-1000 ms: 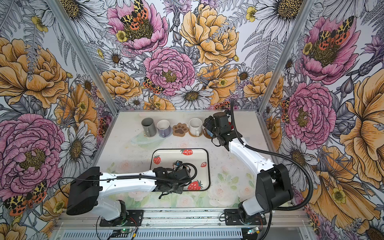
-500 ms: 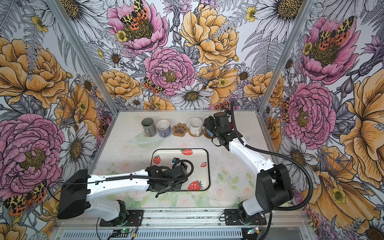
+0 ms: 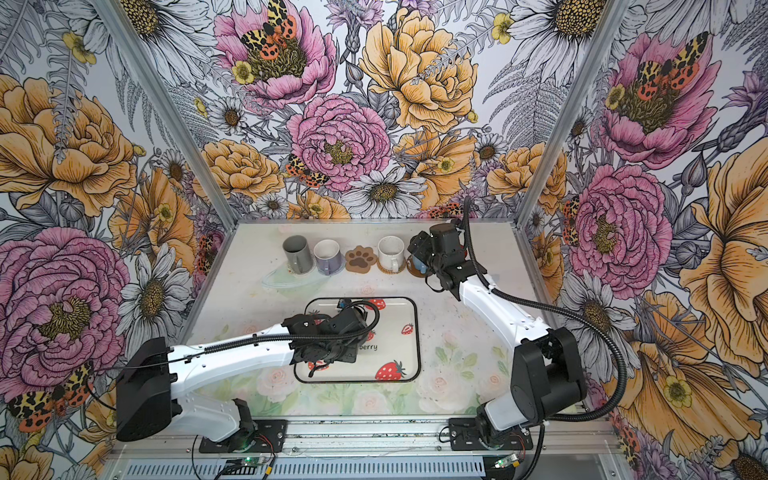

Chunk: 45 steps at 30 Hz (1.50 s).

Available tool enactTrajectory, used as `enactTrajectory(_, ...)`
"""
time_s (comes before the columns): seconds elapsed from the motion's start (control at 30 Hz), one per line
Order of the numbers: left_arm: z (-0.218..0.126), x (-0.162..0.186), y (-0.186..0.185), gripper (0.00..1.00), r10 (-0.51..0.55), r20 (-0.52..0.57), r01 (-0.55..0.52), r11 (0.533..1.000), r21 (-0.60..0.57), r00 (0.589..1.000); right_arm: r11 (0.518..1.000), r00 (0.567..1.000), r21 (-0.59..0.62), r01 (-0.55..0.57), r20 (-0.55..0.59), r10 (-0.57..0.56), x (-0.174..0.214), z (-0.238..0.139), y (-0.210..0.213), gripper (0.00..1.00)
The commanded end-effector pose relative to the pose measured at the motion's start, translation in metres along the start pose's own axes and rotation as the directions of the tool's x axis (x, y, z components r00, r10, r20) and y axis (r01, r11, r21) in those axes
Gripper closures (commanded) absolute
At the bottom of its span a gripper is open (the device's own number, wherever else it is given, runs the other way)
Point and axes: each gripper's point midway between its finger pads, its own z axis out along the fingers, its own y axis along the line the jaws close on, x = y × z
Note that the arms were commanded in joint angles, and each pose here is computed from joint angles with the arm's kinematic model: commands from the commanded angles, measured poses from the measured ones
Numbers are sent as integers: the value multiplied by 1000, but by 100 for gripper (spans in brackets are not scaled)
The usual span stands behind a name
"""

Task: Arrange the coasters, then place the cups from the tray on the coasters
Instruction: 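Lift the black mug off the tray with the left gripper, then carry the black mug with the left gripper toward the cork coaster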

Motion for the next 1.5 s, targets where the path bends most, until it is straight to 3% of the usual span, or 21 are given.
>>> enactTrajectory(0.0, -17, -39, -12, 100, 6, 102, -11, 999, 50, 995, 1000, 1000, -13, 15, 7, -15, -8, -2, 4, 19)
enactTrajectory(0.6, -5, -129, 14, 100, -15, 177, 20, 999, -26, 984, 1000, 1000, 5, 1, -8, -1, -11, 5, -9, 19)
enactTrajectory(1.03, 16, -178, 19, 100, -33, 176, 38, 999, -21, 984, 1000, 1000, 17, -1, -23, 2, -14, 12, -17, 19)
enactTrajectory(1.33, 11, -223, 22, 100, -44, 239, 48, 999, -13, 970, 1000, 999, 24, -1, -32, 2, -15, 15, -23, 19)
enactTrajectory(1.37, 27, -223, 23, 100, -36, 215, 43, 999, -31, 976, 1000, 999, 26, -2, -32, 3, -15, 16, -25, 19)
enactTrajectory(1.47, 31, -236, 28, 100, -41, 225, 51, 998, -36, 973, 1000, 999, 31, -3, -34, 4, -16, 18, -27, 19)
